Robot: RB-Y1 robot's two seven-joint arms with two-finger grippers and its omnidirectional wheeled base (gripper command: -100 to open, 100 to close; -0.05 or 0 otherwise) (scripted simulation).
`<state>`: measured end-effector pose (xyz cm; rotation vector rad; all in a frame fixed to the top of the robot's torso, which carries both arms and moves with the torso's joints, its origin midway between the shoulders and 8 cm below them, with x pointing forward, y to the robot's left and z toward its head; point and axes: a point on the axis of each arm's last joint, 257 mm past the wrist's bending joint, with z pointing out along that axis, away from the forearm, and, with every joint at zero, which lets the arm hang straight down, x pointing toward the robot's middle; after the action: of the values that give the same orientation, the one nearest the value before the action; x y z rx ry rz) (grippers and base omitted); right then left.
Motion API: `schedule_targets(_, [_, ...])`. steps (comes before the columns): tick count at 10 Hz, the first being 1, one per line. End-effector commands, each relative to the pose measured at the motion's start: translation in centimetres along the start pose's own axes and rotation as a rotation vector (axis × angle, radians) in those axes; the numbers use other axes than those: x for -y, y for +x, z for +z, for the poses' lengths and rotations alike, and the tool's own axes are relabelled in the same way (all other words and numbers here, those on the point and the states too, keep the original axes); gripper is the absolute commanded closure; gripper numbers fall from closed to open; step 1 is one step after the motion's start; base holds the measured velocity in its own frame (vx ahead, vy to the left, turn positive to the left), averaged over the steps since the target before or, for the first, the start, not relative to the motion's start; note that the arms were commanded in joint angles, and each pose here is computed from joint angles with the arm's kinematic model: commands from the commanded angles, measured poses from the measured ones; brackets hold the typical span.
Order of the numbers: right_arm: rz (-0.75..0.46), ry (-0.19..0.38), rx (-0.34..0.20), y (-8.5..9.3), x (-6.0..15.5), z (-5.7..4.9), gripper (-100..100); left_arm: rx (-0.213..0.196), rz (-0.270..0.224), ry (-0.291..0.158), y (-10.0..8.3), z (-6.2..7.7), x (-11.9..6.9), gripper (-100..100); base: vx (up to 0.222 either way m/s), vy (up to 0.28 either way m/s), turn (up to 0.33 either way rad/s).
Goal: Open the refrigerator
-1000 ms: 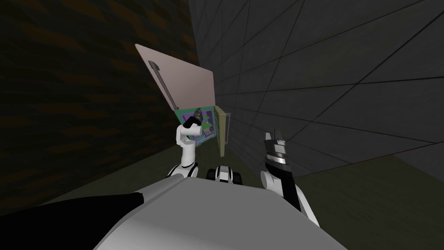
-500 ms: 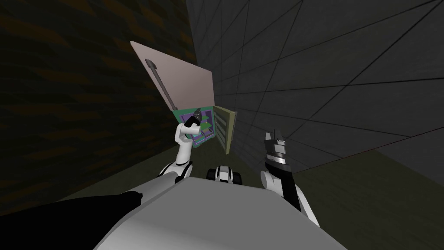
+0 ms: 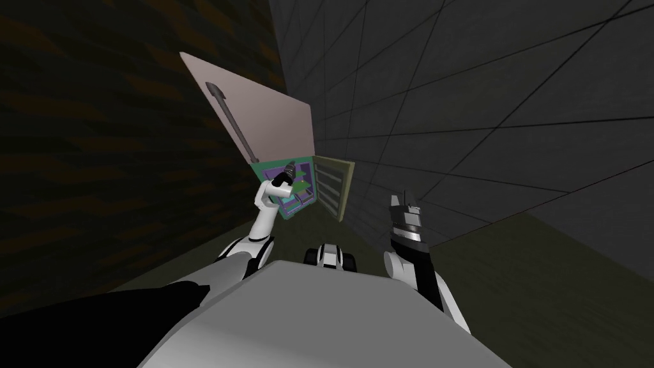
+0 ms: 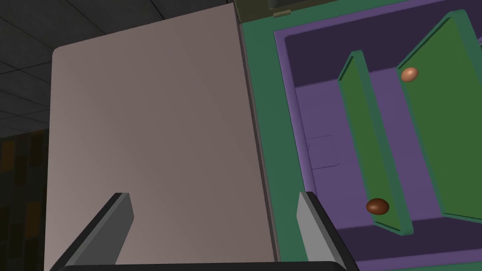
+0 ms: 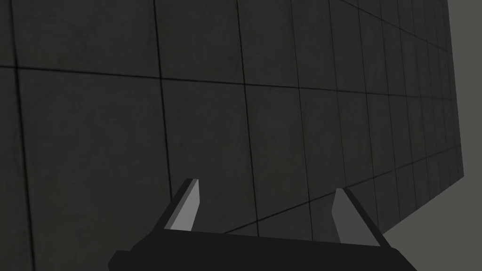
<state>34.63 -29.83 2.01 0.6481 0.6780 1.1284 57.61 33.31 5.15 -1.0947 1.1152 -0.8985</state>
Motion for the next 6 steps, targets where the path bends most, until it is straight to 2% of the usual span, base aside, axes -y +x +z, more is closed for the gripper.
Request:
schedule_targets(1, [0.0, 0.0, 0.0, 0.0, 0.0, 0.0, 0, -0.005, 0.033, -0.025, -1.0, 1.3, -1.3, -100, -0.029, 0.095, -0.106])
schedule_targets(4, [0.0, 0.0, 0.0, 0.0, 0.0, 0.0, 0, -0.003, 0.072, -0.061, -2.7, 2.6, -3.2, -100, -0.016, 0.08, -0.109])
schedule_targets(5, [0.0, 0.0, 0.0, 0.0, 0.0, 0.0, 0, 0.001, 0.08, -0.059, -3.0, 2.6, -3.0, -100, -0.012, 0.063, -0.024])
schedule_targets(6, [0.0, 0.0, 0.0, 0.0, 0.0, 0.0, 0, 0.005, 0.097, -0.072, -3.9, 3.0, -3.6, -100, -0.008, 0.053, -0.054])
